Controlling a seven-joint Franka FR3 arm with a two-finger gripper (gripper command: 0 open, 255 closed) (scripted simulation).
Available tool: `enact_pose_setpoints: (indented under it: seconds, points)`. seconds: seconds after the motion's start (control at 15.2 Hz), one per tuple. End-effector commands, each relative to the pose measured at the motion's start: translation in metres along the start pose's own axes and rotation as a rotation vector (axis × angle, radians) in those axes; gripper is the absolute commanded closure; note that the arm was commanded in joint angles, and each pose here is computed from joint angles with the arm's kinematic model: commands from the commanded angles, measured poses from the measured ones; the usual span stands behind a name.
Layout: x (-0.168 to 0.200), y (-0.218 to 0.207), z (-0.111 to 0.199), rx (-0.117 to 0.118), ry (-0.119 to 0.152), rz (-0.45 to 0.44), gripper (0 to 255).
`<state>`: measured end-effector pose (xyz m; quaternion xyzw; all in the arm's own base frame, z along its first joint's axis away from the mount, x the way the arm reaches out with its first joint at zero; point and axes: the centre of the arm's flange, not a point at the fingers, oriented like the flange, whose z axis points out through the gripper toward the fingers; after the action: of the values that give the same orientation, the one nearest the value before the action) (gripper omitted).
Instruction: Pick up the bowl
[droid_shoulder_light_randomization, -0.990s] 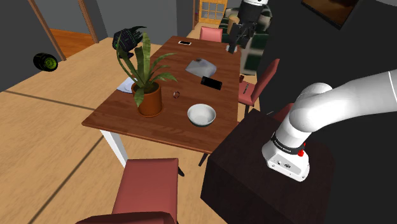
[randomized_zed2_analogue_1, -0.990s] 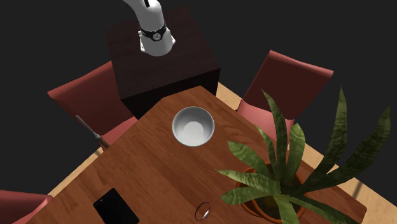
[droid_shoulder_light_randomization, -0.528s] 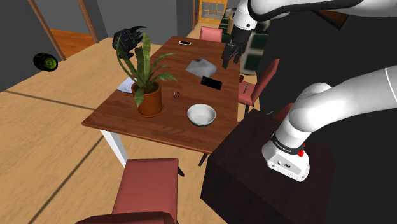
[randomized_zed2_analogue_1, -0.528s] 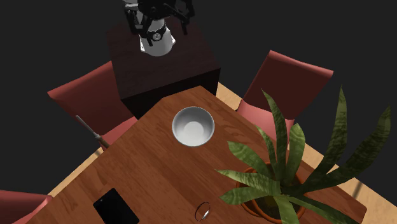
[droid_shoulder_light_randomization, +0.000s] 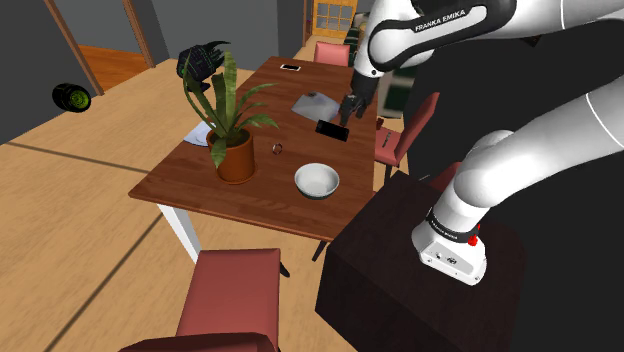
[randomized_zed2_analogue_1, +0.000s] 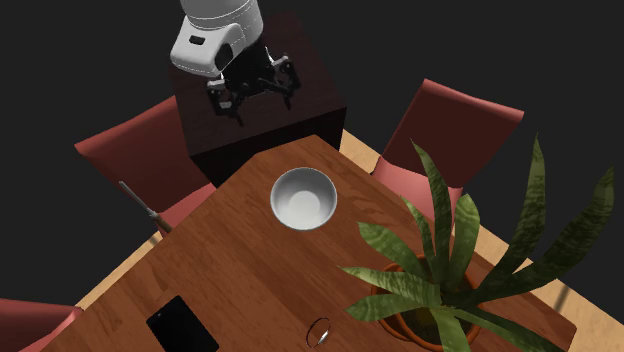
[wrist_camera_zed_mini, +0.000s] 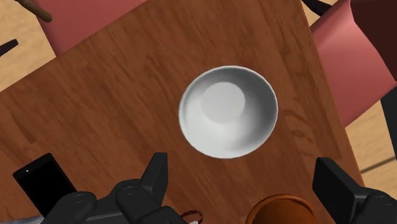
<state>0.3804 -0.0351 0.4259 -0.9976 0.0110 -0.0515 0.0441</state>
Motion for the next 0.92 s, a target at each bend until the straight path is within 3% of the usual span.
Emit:
enact_pose_setpoints:
  seconds: [0.0,0.86]
  points:
    - [0.002,0.009,0.029,0.003,0.004,-0.003,0]
    - [0.041,0.061,0.189,0.03,0.018,-0.017,0]
